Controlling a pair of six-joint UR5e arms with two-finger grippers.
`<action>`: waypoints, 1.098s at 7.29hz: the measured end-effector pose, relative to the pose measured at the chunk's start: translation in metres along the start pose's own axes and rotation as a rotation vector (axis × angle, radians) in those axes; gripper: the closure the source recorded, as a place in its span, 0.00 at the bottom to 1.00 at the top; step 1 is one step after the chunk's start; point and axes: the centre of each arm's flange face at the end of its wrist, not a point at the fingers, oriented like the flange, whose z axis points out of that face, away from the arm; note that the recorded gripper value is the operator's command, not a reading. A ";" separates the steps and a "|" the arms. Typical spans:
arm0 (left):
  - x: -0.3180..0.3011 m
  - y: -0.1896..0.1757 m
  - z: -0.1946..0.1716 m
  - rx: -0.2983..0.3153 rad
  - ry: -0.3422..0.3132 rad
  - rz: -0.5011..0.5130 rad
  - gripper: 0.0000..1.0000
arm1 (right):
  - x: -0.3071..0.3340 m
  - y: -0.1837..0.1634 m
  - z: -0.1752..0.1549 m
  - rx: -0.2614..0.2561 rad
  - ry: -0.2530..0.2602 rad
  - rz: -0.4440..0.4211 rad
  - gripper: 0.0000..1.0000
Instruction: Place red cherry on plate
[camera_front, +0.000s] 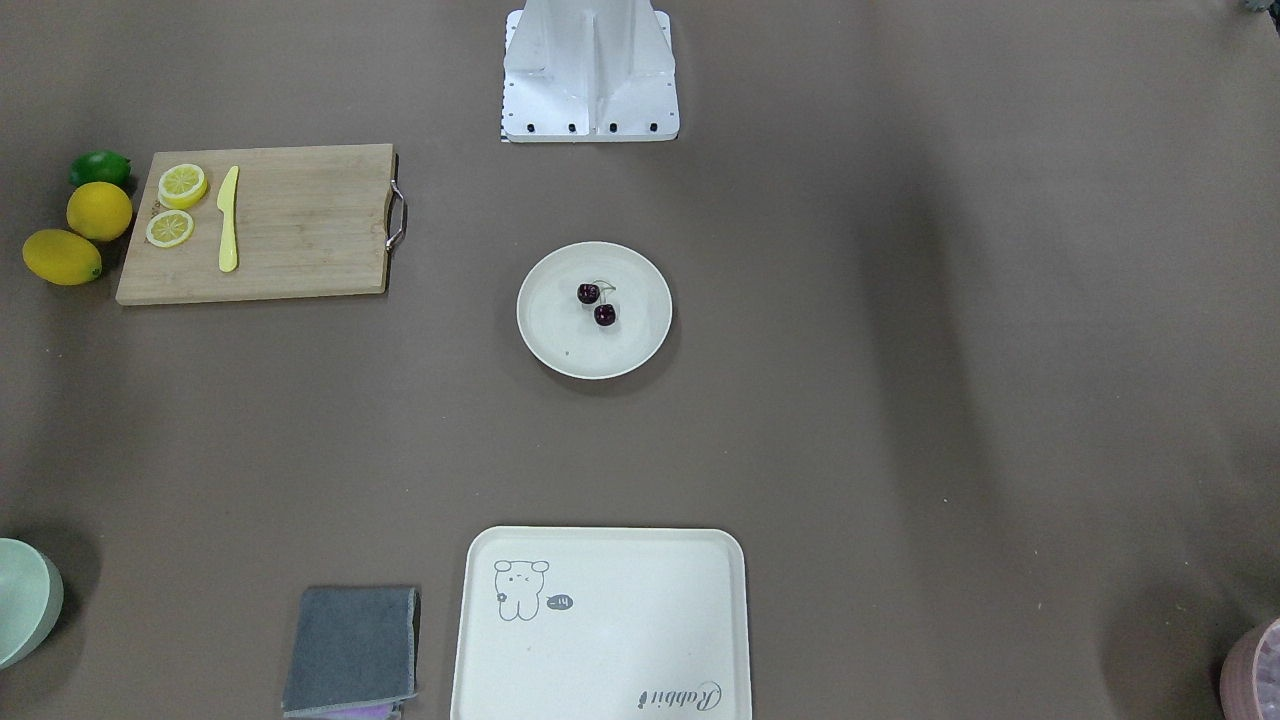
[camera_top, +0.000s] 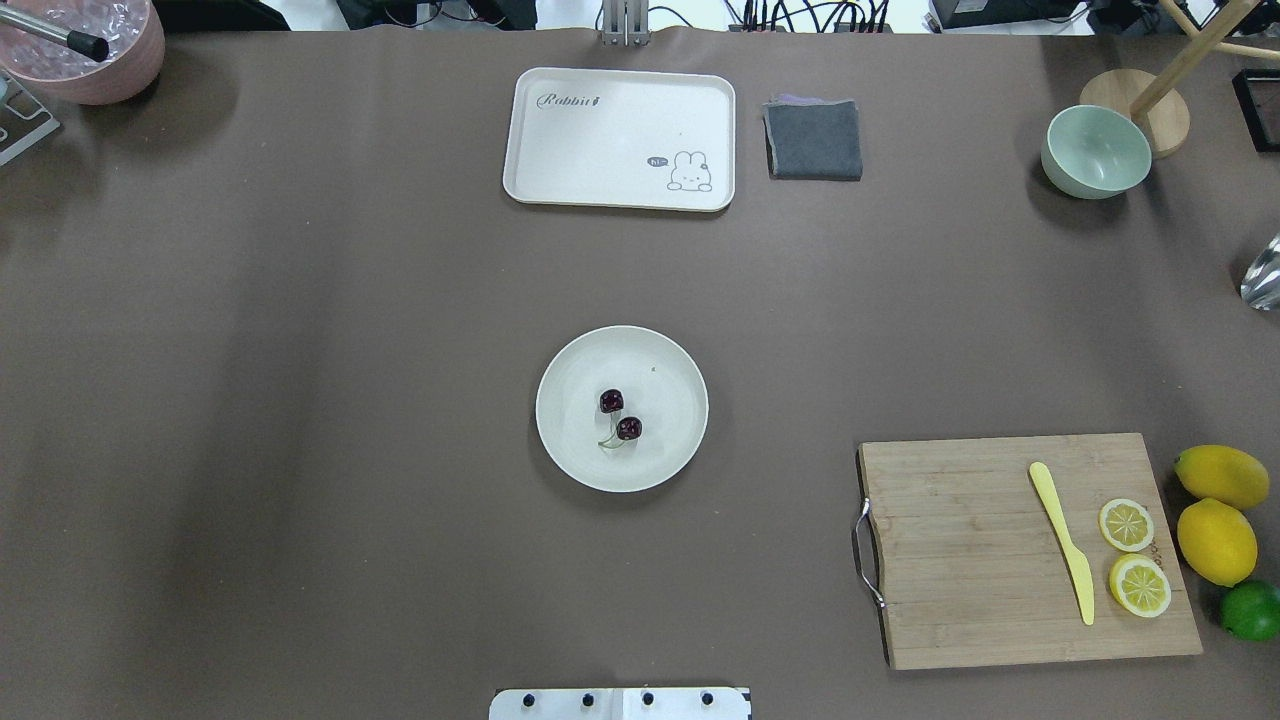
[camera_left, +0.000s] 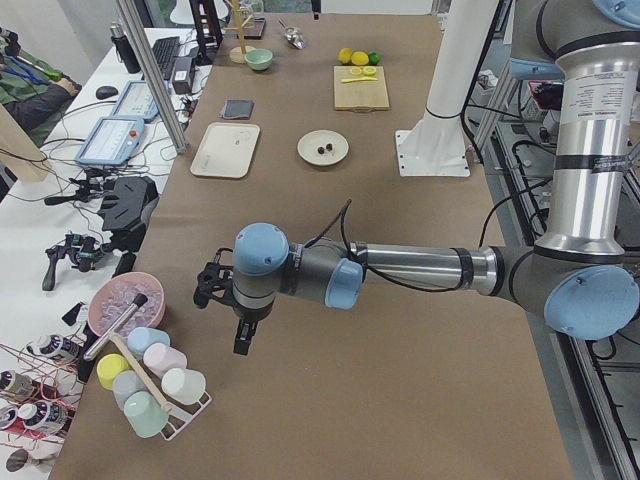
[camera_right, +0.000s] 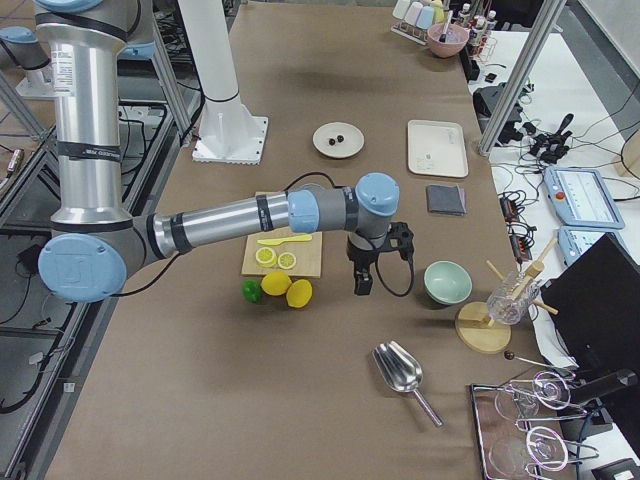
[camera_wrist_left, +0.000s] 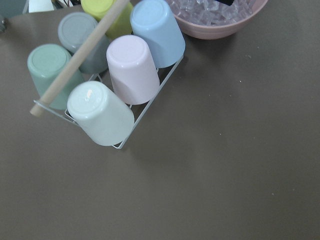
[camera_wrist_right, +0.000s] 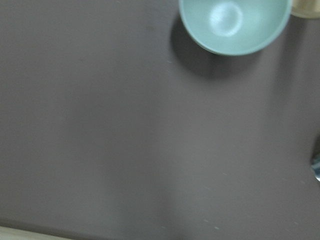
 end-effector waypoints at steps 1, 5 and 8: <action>-0.003 0.013 0.003 -0.009 0.013 -0.012 0.02 | 0.036 0.025 -0.002 0.003 0.004 0.007 0.00; 0.001 0.024 0.001 -0.012 0.016 -0.020 0.02 | 0.086 0.055 0.008 -0.010 -0.010 0.026 0.00; 0.019 0.018 0.002 -0.016 0.016 0.000 0.02 | 0.094 0.059 0.009 -0.012 -0.011 0.044 0.00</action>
